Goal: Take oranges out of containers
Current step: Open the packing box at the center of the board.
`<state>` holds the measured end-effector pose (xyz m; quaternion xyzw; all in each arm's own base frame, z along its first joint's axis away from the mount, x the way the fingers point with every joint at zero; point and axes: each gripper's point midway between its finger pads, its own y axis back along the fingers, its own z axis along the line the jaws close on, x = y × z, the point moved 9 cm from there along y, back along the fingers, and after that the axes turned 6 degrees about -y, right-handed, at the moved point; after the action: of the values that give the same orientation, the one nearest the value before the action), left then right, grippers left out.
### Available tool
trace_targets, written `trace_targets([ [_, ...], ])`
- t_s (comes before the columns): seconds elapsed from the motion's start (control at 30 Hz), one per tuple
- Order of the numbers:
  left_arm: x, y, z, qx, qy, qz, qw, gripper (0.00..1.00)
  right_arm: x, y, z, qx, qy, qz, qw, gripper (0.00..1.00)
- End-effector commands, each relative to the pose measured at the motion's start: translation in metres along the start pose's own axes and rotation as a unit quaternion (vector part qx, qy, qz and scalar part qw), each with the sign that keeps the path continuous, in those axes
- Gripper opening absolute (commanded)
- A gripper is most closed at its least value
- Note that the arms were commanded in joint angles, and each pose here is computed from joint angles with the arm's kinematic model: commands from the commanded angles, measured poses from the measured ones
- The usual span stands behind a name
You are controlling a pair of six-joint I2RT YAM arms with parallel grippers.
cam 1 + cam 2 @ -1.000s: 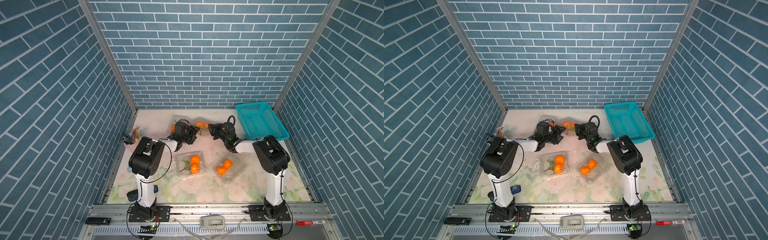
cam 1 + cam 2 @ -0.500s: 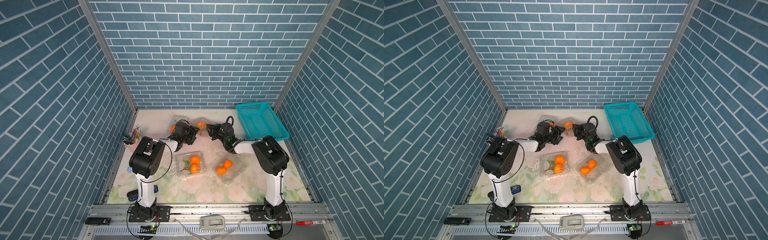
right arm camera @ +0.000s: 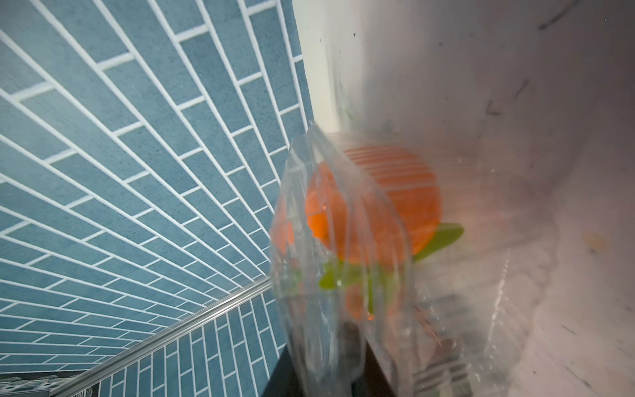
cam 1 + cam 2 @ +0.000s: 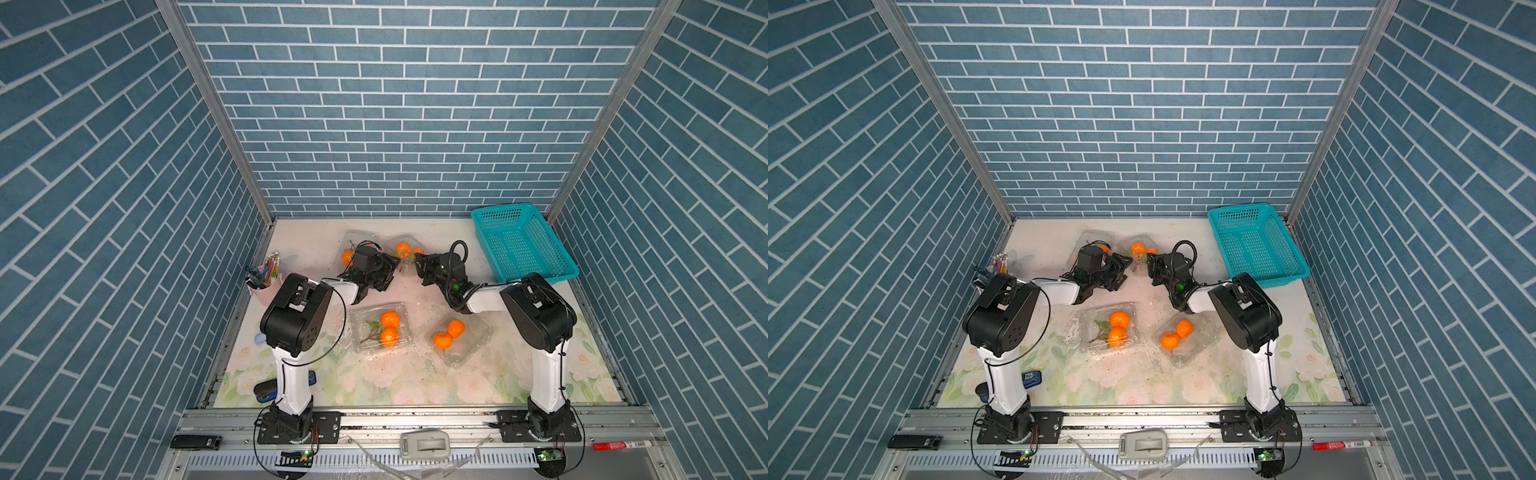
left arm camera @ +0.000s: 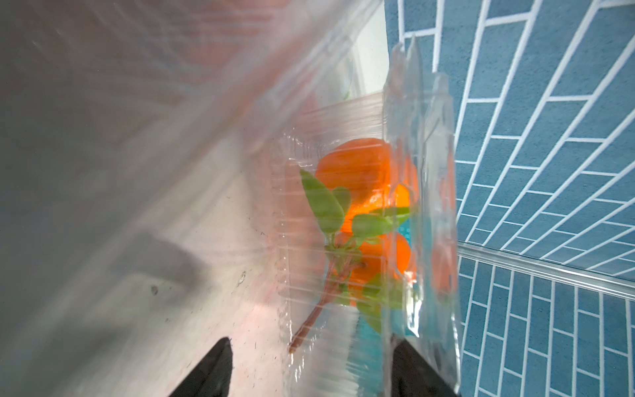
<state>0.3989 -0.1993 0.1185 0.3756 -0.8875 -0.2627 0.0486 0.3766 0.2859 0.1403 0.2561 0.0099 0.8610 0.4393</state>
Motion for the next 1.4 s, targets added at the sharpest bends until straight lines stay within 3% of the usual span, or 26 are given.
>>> trace_targets([
  [0.0,0.03,-0.008,0.005,-0.01,-0.018,0.062,0.998,0.72,0.028,0.005,0.015,-0.045,-0.028,0.043,0.998,0.24],
  [0.73,0.035,-0.005,0.008,-0.023,-0.02,0.063,0.998,0.72,0.029,0.008,0.023,-0.073,-0.012,0.052,0.996,0.28],
  [1.37,0.033,0.003,0.02,-0.078,-0.045,0.078,0.993,0.64,0.025,-0.002,0.048,-0.08,-0.049,0.033,0.995,0.23],
])
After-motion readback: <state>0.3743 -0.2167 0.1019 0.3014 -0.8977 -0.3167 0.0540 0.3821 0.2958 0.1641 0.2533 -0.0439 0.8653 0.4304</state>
